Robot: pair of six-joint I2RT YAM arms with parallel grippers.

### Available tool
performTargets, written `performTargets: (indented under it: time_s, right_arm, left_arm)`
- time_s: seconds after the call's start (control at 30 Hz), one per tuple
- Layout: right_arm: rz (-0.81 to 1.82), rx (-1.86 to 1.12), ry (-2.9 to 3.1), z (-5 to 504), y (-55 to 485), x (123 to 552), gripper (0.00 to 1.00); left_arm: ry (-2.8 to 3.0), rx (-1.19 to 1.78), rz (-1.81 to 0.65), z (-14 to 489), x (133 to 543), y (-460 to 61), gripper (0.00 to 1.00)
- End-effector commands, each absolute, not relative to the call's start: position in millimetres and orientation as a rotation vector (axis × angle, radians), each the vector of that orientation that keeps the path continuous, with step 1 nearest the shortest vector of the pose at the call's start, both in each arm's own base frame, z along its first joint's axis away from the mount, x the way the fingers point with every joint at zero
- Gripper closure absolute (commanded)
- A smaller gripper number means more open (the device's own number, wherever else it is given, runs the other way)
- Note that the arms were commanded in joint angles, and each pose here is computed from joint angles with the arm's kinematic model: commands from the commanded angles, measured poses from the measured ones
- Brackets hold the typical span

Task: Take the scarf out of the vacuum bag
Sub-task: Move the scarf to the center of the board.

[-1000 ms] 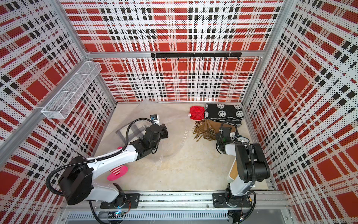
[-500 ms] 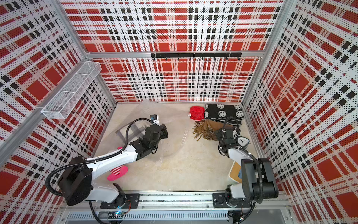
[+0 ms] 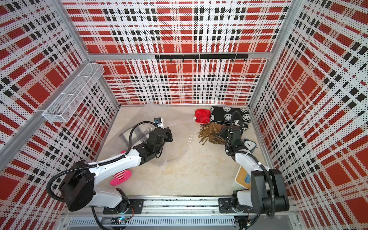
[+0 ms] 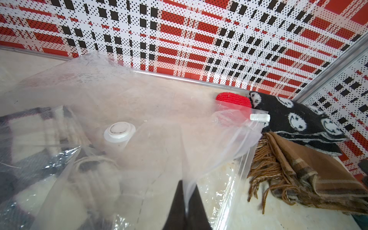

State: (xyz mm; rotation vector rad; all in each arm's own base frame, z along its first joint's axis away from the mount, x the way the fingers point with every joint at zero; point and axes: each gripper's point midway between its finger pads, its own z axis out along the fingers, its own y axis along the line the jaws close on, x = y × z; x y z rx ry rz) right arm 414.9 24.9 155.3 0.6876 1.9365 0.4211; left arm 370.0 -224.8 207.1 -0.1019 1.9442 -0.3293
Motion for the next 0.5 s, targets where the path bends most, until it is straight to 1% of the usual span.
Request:
performTargets:
  time_s: [0.0,0.07,0.13,0.2,0.3,0.47]
  right_arm:
    - [0.403,0.607,1.908,164.9,27.3,445.7,0.62]
    - [0.410,0.590,1.941,152.2,33.8,459.3,0.68]
    - [0.423,0.569,1.994,138.0,44.6,468.1,0.72]
    - [0.455,0.521,2.032,123.4,62.8,468.9,0.78]
    - [0.450,0.463,2.074,106.0,84.2,461.5,0.84]
    - [0.493,0.408,2.104,90.4,108.8,447.5,0.84]
  left_arm:
    - [1.913,-0.102,-0.335,217.9,366.6,-222.5,1.00]
    - [1.914,-0.099,-0.334,217.4,366.7,-222.8,1.00]
    - [1.911,-0.103,-0.334,218.3,367.0,-222.0,1.00]
    - [1.912,-0.102,-0.331,217.9,366.7,-221.5,1.00]
    - [1.912,-0.102,-0.327,217.2,366.8,-221.0,1.00]
    - [1.916,-0.097,-0.332,216.1,367.4,-223.1,1.00]
